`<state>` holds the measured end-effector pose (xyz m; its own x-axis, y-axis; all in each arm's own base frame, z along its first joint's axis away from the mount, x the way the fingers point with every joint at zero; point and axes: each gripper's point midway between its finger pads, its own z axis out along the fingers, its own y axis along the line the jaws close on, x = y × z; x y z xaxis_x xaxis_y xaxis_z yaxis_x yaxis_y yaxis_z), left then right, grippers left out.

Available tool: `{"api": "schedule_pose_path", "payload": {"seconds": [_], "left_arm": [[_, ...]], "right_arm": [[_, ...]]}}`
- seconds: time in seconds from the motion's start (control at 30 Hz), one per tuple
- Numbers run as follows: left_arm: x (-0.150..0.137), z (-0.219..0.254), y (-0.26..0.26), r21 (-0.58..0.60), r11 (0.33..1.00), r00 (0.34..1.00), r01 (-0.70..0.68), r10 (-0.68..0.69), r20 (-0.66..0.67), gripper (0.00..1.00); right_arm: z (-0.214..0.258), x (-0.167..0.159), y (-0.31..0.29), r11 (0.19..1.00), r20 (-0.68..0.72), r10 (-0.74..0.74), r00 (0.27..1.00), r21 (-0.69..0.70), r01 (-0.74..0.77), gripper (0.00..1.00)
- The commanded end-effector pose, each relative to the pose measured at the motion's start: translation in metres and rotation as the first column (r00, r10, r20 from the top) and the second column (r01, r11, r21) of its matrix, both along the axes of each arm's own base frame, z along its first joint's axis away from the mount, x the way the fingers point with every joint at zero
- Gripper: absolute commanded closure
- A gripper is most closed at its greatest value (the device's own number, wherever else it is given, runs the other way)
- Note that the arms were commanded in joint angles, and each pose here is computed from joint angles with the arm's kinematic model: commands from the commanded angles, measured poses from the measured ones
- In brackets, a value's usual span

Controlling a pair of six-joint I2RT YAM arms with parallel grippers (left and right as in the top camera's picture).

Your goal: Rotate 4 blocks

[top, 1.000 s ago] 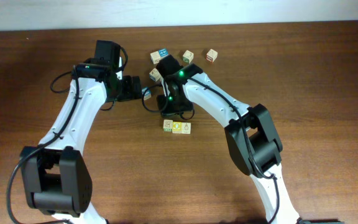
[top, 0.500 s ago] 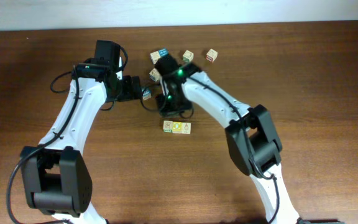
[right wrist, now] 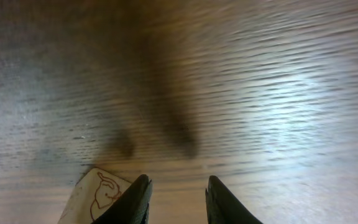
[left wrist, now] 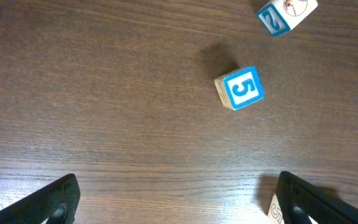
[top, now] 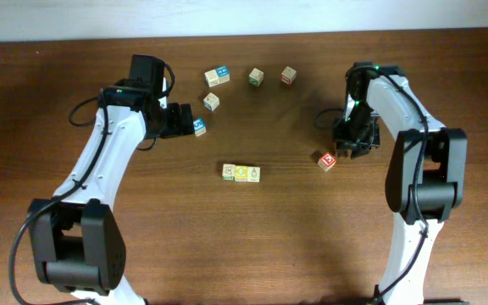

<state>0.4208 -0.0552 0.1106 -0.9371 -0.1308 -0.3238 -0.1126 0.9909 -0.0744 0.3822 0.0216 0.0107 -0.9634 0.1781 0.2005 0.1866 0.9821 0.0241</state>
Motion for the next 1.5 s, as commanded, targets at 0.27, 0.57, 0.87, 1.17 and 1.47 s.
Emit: {"api": "schedule_pose_path", "payload": {"seconds": [0.27, 0.57, 0.87, 1.17, 1.47], "left_arm": [[0.003, 0.0, -0.001, -0.006, 1.0, 1.0, -0.004, 0.004, 0.002, 0.01], [0.003, 0.0, -0.001, -0.006, 1.0, 1.0, -0.004, 0.004, 0.001, 0.01], [0.003, 0.0, -0.001, -0.006, 1.0, 1.0, -0.004, 0.004, 0.002, 0.01], [0.003, 0.0, -0.001, -0.006, 1.0, 1.0, -0.005, 0.005, 0.001, 0.01], [0.003, 0.0, -0.001, -0.006, 1.0, 1.0, -0.005, 0.005, 0.002, 0.01]], "right_arm": [[0.0, -0.037, 0.11, 0.96, -0.048, 0.261, 0.964, 0.114, -0.255, 0.74], [0.058, -0.028, 0.081, 0.983, 0.023, 0.157, 0.987, 0.093, -0.159, 0.8], [0.012, -0.072, 0.102, 0.976, -0.09, 0.176, 0.98, 0.146, -0.162, 0.87], [0.007, -0.074, 0.169, 0.966, -0.009, 0.205, 0.979, 0.161, -0.201, 0.86], [0.012, -0.096, 0.174, 0.956, -0.083, 0.236, 0.968, 0.199, -0.216, 0.85]]}}
